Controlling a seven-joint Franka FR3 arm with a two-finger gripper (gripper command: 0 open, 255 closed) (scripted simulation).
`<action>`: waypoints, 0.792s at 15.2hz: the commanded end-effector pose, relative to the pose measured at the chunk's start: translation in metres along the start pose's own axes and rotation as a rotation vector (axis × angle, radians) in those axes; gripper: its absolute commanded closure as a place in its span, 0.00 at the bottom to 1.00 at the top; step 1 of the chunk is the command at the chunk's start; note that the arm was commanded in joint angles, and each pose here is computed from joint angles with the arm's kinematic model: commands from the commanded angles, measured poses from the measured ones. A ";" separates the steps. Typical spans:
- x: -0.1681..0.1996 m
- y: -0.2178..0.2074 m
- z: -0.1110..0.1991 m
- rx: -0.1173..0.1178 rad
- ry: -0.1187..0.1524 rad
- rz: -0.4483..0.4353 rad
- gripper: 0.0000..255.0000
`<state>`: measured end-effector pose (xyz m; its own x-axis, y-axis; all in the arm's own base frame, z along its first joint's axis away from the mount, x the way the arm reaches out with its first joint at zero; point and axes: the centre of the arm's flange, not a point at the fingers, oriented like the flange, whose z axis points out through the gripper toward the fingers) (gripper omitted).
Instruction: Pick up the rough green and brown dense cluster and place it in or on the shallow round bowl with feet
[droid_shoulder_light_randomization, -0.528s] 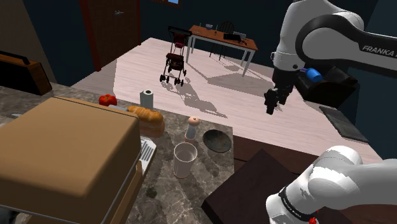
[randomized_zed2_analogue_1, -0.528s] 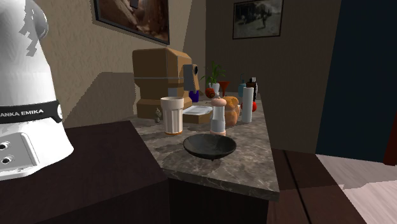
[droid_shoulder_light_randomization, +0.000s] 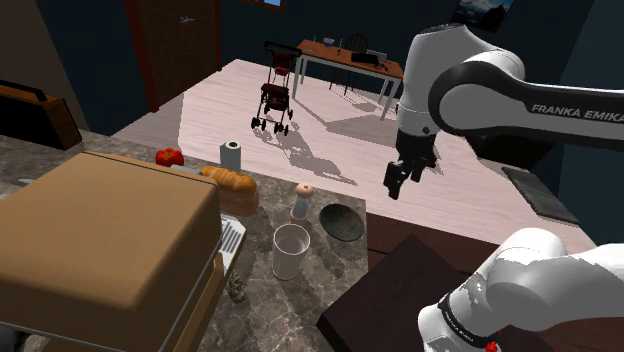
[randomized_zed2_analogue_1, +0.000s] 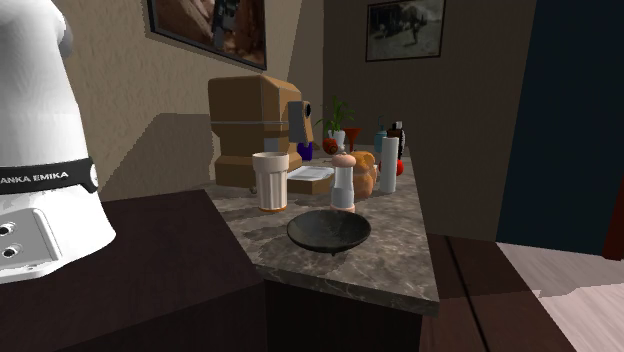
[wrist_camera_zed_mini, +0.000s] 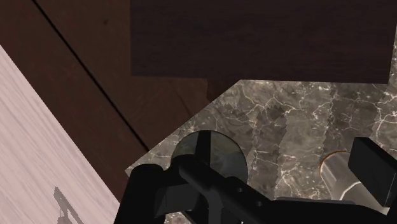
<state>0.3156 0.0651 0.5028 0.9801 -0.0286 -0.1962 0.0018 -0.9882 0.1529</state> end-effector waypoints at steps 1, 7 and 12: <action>0.006 -0.021 0.009 -0.005 0.007 0.003 0.00; 0.031 -0.089 0.043 -0.021 0.021 0.007 0.00; 0.053 -0.146 0.071 -0.035 0.034 0.010 0.00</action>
<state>0.3515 0.1846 0.4107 0.9856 -0.0324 -0.1657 -0.0009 -0.9823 0.1872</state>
